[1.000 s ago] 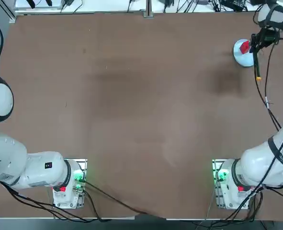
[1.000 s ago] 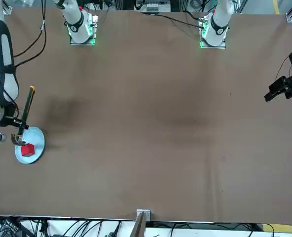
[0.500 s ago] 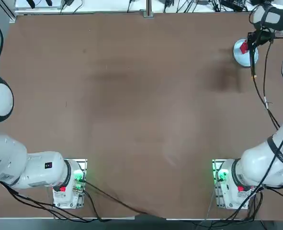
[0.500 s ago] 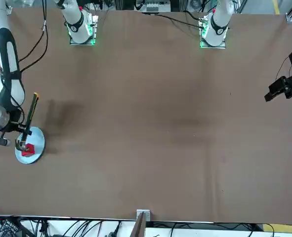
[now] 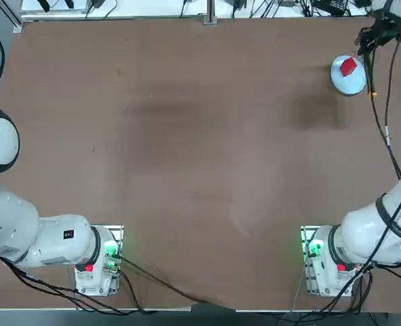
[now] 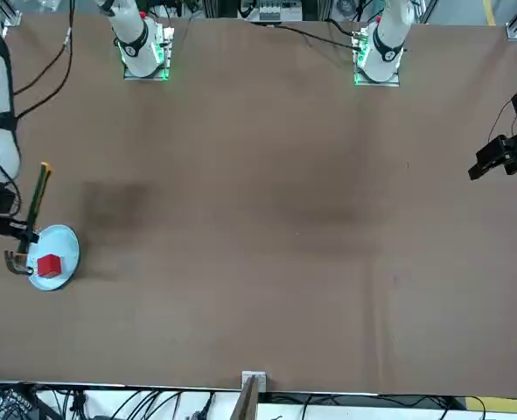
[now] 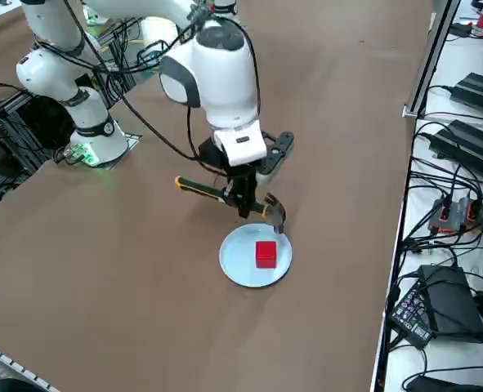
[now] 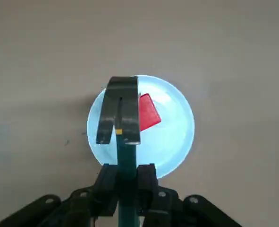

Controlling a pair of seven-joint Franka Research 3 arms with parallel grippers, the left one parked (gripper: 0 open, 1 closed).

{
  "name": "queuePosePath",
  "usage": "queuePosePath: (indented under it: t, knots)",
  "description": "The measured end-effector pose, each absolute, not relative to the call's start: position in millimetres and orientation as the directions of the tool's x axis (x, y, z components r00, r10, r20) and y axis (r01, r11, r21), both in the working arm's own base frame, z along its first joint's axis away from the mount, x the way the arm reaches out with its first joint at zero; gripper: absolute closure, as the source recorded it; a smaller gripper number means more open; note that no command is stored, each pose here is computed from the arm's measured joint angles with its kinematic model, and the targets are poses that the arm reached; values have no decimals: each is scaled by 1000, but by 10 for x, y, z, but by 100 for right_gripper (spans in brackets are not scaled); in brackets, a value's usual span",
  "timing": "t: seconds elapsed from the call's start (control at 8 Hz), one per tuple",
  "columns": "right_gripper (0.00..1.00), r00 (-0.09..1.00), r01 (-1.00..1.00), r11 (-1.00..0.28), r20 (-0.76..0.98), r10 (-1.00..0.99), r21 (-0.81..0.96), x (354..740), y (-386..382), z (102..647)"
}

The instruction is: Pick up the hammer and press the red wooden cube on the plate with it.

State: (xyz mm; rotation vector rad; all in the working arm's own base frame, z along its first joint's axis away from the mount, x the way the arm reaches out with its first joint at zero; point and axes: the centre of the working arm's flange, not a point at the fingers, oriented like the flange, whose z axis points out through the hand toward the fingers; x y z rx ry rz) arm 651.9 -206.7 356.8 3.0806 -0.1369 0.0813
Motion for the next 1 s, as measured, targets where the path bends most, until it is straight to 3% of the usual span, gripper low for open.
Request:
queuePosePath:
  t: [0.62,1.0]
  knots:
    - [79,989,-146,-988,-31,-145,-53,6503,-2097,2734]
    - [79,993,-119,-992,-13,-119,-47,6580,-2105,3097]
